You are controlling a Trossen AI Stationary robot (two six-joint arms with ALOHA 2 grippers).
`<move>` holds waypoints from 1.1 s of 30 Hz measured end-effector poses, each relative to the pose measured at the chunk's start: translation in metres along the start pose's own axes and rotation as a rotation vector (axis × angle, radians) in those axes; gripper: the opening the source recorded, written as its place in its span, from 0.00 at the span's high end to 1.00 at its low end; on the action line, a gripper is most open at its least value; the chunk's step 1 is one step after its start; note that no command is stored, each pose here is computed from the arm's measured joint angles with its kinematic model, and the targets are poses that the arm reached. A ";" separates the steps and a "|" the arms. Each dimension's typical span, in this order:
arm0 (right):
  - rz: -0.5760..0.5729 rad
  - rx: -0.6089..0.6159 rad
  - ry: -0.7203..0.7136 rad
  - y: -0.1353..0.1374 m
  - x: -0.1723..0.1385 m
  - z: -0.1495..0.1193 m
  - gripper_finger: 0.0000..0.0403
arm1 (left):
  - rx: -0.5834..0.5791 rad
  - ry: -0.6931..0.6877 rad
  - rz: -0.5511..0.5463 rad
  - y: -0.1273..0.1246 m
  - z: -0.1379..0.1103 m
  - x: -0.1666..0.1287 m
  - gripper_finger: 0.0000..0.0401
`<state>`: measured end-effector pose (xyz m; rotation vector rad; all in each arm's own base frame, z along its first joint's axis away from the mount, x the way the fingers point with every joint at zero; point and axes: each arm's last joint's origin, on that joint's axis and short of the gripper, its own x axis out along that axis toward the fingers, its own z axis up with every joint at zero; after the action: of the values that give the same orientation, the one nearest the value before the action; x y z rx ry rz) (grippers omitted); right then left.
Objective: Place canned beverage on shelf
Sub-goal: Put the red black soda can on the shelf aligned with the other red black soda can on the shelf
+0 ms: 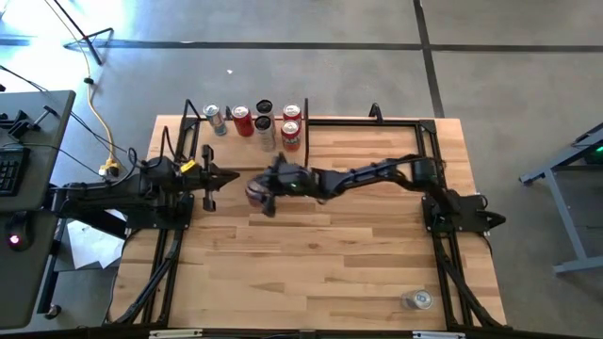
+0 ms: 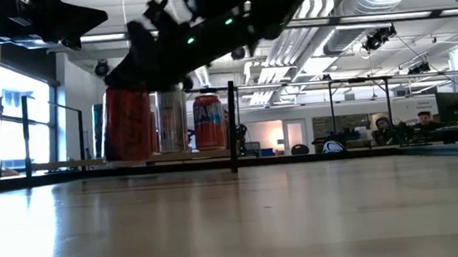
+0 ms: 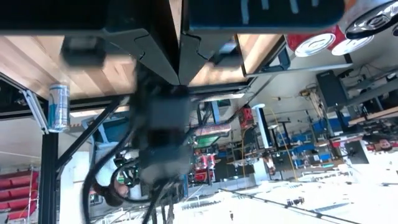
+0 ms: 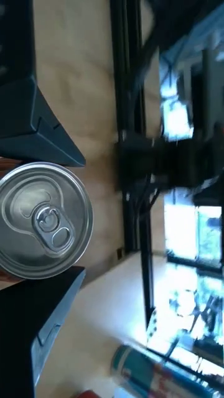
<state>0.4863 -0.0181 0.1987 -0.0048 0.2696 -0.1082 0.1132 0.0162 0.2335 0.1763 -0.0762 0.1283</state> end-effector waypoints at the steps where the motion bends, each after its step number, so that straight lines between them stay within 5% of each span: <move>1: -0.013 0.004 0.010 -0.004 0.010 0.001 0.41 | 0.000 -0.001 0.000 0.000 0.000 -0.001 1.00; 11: -0.068 0.038 0.099 -0.029 0.068 0.003 0.41 | 0.000 0.006 -0.002 0.000 0.000 -0.005 1.00; 27: -0.078 -0.048 0.081 -0.026 0.065 0.026 0.31 | -0.026 0.006 -0.004 0.000 0.000 -0.005 1.00; 33: -0.085 -0.081 0.056 -0.021 0.063 0.033 0.40 | -0.009 0.005 -0.007 0.000 0.000 -0.005 1.00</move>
<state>0.5536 -0.0459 0.2144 -0.0937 0.3298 -0.1817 0.1084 0.0153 0.2327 0.1668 -0.0710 0.1211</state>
